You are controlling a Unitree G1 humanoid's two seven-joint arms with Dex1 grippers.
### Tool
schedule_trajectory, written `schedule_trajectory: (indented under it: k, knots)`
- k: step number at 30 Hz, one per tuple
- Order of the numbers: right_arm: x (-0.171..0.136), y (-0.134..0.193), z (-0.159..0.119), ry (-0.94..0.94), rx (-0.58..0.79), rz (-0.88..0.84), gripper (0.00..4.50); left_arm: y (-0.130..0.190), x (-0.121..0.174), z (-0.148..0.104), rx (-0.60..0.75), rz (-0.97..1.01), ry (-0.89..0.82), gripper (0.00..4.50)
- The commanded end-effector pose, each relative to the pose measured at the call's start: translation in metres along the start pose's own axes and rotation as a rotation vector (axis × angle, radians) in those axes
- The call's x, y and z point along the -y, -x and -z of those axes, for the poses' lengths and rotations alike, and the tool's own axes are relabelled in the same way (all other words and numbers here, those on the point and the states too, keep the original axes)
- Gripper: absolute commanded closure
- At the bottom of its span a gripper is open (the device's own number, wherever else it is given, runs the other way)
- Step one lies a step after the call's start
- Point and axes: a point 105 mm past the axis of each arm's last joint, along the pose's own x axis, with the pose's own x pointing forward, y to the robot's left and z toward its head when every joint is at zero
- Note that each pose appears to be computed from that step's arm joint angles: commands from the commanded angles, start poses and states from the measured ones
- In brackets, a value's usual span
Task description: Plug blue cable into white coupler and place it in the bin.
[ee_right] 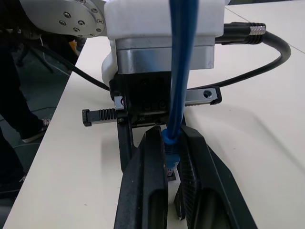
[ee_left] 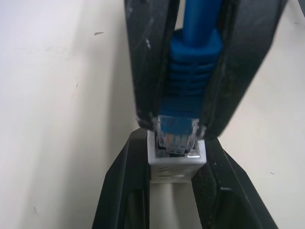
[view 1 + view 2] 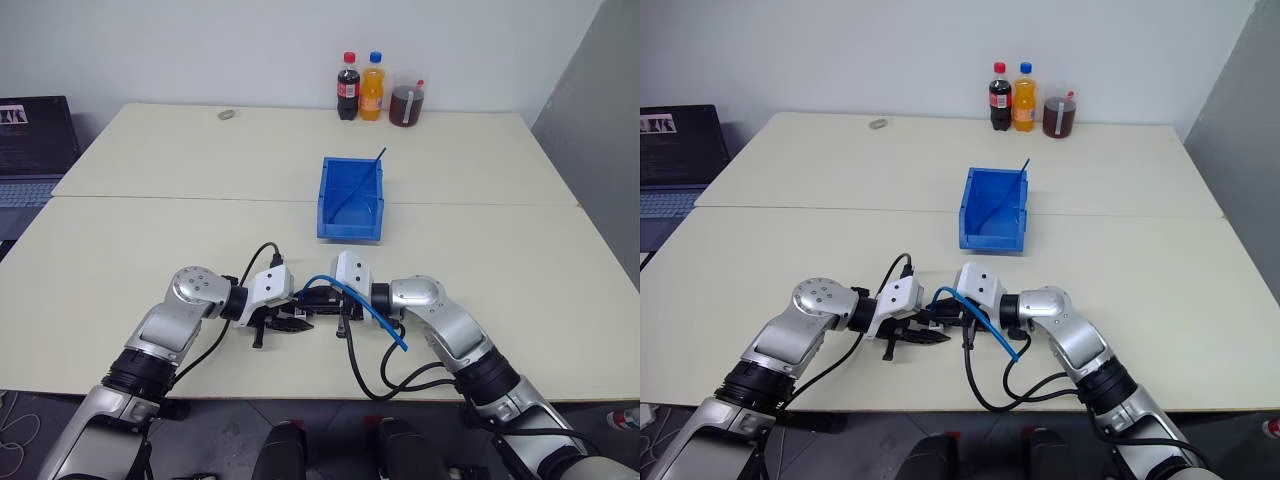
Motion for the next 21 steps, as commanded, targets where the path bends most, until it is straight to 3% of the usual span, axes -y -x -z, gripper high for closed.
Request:
schedule_trajectory:
  k: [1,21]
  knots:
    - [-0.002,0.001,0.01,0.011,-0.033,-0.01,4.41,-0.002,0.005,0.008,-0.028,0.023,0.013,3.69]
    - [-0.012,-0.009,0.048,0.017,-0.197,-0.22,4.41,-0.002,0.006,0.007,-0.028,0.019,0.005,3.69]
